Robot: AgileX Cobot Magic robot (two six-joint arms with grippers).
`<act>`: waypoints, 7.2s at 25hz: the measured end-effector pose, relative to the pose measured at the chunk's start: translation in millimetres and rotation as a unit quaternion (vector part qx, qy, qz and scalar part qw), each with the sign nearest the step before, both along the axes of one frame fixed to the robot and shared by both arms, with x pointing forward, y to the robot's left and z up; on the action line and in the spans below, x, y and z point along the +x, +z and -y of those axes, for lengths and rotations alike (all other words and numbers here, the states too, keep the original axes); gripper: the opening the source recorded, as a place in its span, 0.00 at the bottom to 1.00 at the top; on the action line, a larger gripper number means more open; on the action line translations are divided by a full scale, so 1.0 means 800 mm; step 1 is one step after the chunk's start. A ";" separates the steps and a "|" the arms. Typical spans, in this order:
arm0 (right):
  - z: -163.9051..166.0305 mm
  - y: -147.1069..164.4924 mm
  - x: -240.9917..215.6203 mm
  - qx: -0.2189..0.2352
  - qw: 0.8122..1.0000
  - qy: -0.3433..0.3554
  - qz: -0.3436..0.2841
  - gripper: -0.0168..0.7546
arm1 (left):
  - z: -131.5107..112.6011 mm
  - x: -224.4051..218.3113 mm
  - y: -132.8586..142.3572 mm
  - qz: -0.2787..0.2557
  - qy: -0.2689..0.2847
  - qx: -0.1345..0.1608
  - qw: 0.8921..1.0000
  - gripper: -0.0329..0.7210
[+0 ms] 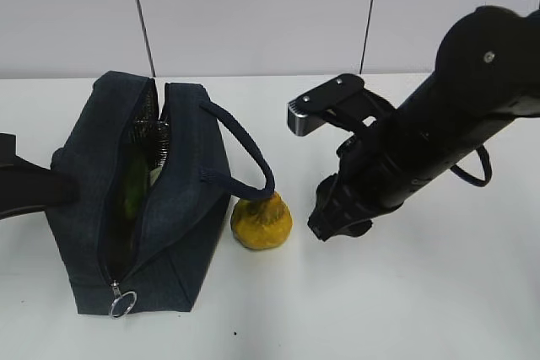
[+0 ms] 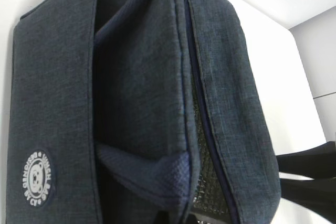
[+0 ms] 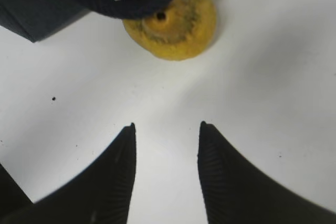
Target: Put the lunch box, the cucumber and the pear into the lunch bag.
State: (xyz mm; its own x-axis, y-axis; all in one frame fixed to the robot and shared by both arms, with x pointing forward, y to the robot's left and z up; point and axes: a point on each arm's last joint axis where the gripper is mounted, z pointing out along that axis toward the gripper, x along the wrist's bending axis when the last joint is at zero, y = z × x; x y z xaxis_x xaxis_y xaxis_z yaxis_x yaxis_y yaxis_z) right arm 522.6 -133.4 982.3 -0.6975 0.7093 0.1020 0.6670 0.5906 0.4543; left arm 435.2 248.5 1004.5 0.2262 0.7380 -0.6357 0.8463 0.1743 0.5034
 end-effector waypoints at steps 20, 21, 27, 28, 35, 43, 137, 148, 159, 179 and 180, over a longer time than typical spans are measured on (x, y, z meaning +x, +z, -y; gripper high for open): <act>-0.020 -0.005 0.023 0.080 0.993 0.012 0.080 0.65 | 0.000 0.000 0.000 0.000 0.000 0.000 1.000 0.03; -0.021 -0.005 0.024 0.084 0.993 0.016 0.084 0.65 | 0.000 0.000 0.000 0.000 0.000 0.000 1.000 0.03; -0.028 -0.027 0.032 0.087 0.994 0.019 0.068 0.65 | 0.000 0.000 0.000 0.000 0.000 0.000 1.000 0.03; -0.029 -0.032 0.034 0.085 0.994 0.019 0.064 0.65 | 0.000 0.000 0.000 0.000 0.000 0.000 1.000 0.03; -0.038 -0.047 0.053 0.085 0.995 0.014 0.058 0.65 | 0.001 -0.001 0.000 -0.002 -0.005 -0.004 1.000 0.03; -0.044 -0.058 0.063 0.083 0.995 0.014 0.051 0.45 | 0.001 -0.001 0.000 -0.002 -0.006 -0.004 1.000 0.03; -0.087 0.084 0.065 0.165 0.986 -0.035 -0.008 0.67 | 0.000 0.001 0.000 0.001 0.003 0.000 1.000 0.05; -0.099 0.038 0.083 0.147 0.986 -0.047 -0.065 0.55 | 0.000 0.001 0.000 0.001 0.004 0.000 1.000 0.05; -0.096 0.058 0.089 0.095 0.994 -0.011 -0.049 0.03 | 0.000 0.002 0.001 0.002 0.009 -0.008 1.000 0.05; -0.014 0.099 0.091 -0.183 0.973 -0.140 -0.003 0.03 | 0.104 0.074 0.015 0.006 -0.113 -0.029 0.993 0.06; -0.015 0.099 0.091 -0.180 0.974 -0.139 -0.005 0.03 | 0.106 0.075 0.014 0.005 -0.114 -0.029 0.993 0.06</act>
State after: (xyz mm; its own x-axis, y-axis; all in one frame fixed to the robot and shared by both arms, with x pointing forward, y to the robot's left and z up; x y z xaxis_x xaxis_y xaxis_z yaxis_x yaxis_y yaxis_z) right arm 595.3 -121.4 1061.3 -0.4733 0.8619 -0.1817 0.8277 0.5058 0.2432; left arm 495.4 164.1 1016.1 0.3895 0.6285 -0.6733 0.8623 0.0080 0.5063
